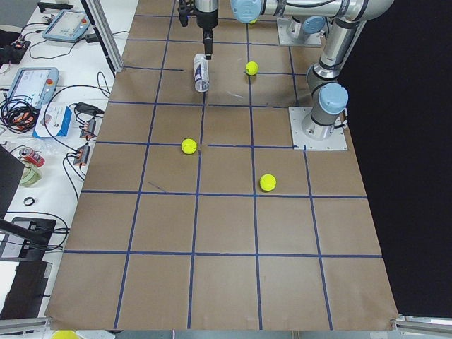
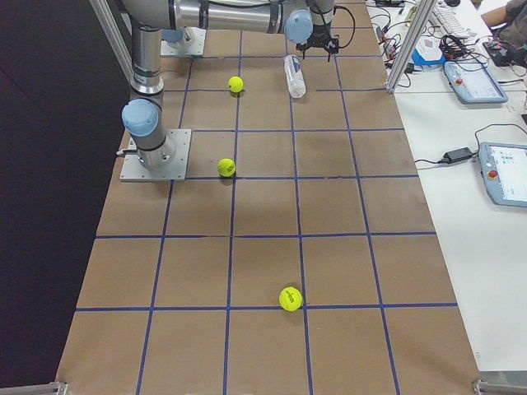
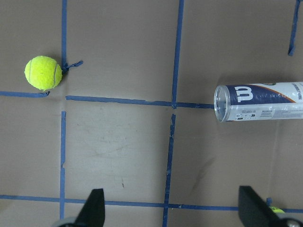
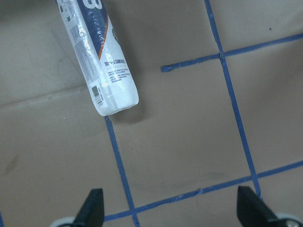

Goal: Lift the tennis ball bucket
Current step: 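Raise the right gripper away from the can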

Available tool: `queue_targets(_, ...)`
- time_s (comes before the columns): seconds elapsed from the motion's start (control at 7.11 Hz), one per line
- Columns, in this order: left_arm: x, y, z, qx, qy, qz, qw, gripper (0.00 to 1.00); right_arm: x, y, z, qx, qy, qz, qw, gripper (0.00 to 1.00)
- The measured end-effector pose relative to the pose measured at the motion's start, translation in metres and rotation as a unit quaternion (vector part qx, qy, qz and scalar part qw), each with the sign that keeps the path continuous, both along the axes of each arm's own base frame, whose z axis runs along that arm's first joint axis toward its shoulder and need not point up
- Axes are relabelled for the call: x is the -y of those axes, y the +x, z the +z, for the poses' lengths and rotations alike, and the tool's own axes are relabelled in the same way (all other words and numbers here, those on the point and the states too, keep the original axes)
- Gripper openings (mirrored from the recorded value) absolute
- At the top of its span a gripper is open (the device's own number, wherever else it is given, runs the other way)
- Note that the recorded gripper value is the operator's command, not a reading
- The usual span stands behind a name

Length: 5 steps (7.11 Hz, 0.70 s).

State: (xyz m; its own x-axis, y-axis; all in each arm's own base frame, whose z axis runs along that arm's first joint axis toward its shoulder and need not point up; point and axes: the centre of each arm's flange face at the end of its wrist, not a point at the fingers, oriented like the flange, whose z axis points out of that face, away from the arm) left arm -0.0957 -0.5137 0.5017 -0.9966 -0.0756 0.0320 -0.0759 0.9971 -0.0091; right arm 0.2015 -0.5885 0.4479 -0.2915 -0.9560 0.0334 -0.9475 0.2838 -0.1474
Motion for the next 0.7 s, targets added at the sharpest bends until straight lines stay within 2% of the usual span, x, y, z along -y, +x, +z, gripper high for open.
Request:
queue_targets(0.14, -0.001, -0.001, -0.002, -0.007, 0.005, -0.001, 1.0, 1.0, -0.025, -0.01, 0.026, -0.003, 0.022, -0.05, 0.9985, 1.0)
queue_targets(0.28, -0.002, -0.002, -0.003, -0.01, 0.009, -0.002, 0.9999, 1.0, -0.049, -0.014, 0.051, -0.002, 0.033, -0.113, 0.9931, 1.0)
queue_targets(0.42, -0.003, -0.002, -0.004, -0.011, 0.015, -0.001, 0.9998, 1.0, -0.065, -0.02, 0.065, 0.0, 0.044, -0.181, 0.9826, 1.0)
queue_targets(0.56, -0.004, -0.003, -0.005, -0.013, 0.02, -0.001, 0.9997, 1.0, -0.072, -0.026, 0.074, 0.003, 0.051, -0.249, 0.9671, 1.0)
queue_targets(0.7, -0.004, -0.003, -0.003, -0.018, 0.019, -0.003, 0.9996, 1.0, -0.075, -0.035, 0.08, 0.008, 0.057, -0.328, 0.943, 1.0)
